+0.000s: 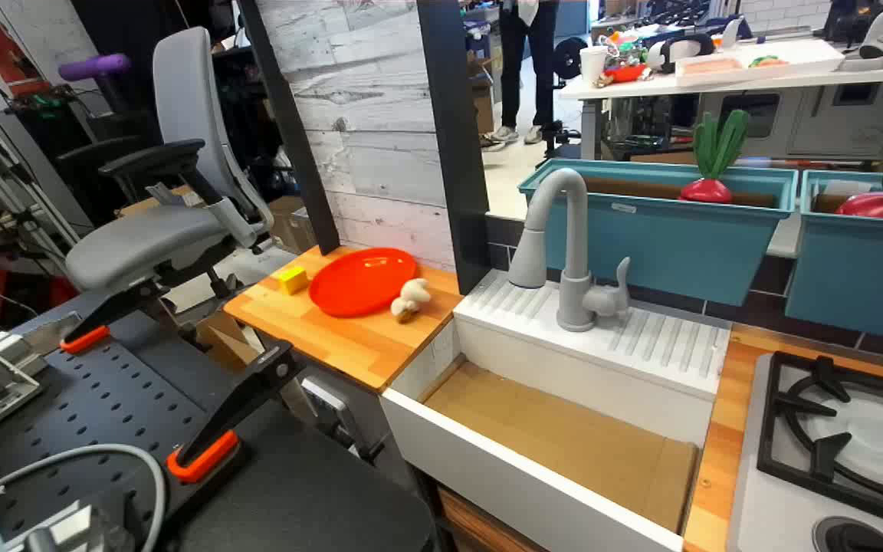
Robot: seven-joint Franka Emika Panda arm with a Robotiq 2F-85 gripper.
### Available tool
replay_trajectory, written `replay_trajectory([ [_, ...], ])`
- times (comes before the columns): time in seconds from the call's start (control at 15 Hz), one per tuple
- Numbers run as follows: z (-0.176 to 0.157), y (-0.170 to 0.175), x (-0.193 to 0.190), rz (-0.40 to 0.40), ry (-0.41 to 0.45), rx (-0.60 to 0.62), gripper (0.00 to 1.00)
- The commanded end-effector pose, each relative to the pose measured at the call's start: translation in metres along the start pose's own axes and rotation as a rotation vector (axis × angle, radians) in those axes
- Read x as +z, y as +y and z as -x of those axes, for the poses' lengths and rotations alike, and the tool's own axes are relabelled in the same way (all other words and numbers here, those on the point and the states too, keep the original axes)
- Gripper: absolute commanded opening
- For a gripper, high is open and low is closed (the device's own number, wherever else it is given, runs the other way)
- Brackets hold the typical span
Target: Pick up the plush toy on the right and put it on the left side of the counter
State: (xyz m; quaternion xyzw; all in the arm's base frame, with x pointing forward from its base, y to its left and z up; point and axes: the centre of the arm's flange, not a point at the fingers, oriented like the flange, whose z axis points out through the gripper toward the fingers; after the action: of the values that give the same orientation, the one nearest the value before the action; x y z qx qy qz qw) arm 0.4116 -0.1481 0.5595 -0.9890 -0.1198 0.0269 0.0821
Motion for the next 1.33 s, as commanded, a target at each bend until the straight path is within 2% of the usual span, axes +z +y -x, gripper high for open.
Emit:
replay_trajectory([
  [0.0,0.000,0.000,0.000,0.000,0.000,0.000,1.00],
  [0.93,0.000,0.000,0.000,0.000,0.000,0.000,1.00],
  [1.27,-0.029,-0.004,0.033,0.040,0.014,0.023,1.00],
])
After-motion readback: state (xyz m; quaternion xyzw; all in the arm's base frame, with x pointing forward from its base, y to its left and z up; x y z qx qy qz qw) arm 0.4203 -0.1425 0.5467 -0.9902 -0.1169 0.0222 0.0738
